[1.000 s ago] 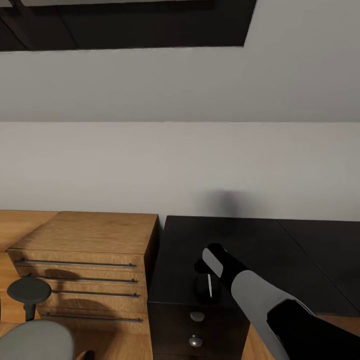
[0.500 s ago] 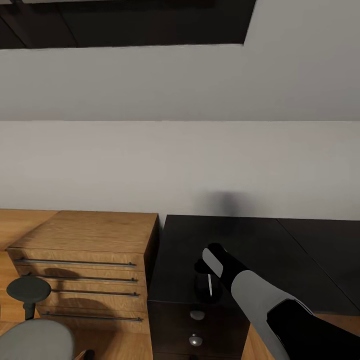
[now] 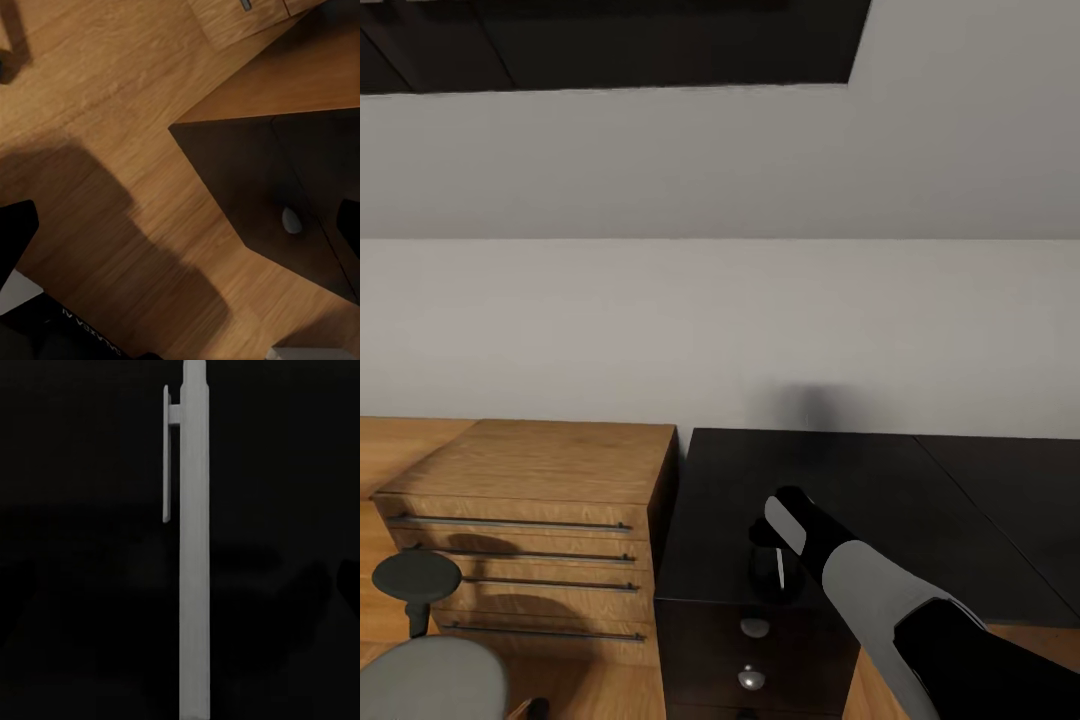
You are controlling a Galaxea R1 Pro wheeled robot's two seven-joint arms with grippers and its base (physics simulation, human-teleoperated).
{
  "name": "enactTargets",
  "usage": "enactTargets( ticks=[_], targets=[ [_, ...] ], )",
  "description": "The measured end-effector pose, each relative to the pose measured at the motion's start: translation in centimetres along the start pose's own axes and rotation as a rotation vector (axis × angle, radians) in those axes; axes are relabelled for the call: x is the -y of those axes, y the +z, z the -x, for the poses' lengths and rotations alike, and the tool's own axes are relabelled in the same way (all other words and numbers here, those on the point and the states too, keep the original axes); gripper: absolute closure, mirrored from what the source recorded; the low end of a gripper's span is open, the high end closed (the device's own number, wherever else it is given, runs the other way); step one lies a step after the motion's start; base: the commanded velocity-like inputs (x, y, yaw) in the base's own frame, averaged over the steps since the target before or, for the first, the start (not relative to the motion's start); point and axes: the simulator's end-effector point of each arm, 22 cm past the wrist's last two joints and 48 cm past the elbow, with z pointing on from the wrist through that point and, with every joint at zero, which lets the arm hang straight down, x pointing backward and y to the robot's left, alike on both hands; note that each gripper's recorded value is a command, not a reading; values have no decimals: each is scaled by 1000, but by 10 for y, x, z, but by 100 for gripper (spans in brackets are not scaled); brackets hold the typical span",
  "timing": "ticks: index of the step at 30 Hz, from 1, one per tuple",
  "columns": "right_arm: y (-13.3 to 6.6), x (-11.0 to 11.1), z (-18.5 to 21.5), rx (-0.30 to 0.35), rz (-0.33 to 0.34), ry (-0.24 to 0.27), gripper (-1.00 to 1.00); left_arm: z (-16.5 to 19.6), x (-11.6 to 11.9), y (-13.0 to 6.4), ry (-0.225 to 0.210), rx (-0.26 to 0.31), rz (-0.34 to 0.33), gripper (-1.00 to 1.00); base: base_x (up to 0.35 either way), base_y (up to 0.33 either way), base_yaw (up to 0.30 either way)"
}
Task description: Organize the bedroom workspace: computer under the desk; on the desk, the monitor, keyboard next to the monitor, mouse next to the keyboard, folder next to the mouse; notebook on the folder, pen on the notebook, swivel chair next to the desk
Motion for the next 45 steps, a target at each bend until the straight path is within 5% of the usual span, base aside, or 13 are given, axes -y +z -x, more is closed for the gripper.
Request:
enactTargets(
  ticks=[15,16,45],
  targets=[
    [0,0,0,0,0,0,-100,0,0,0,-4,-2,-2,-100,0,0,0],
    [0,0,0,0,0,0,100,0,0,0,-5,-2,-2,-100,0,0,0],
    [0,0,0,0,-2,-1,100,0,-1,0,2,3,-1,-100,0,0,0]
  ],
)
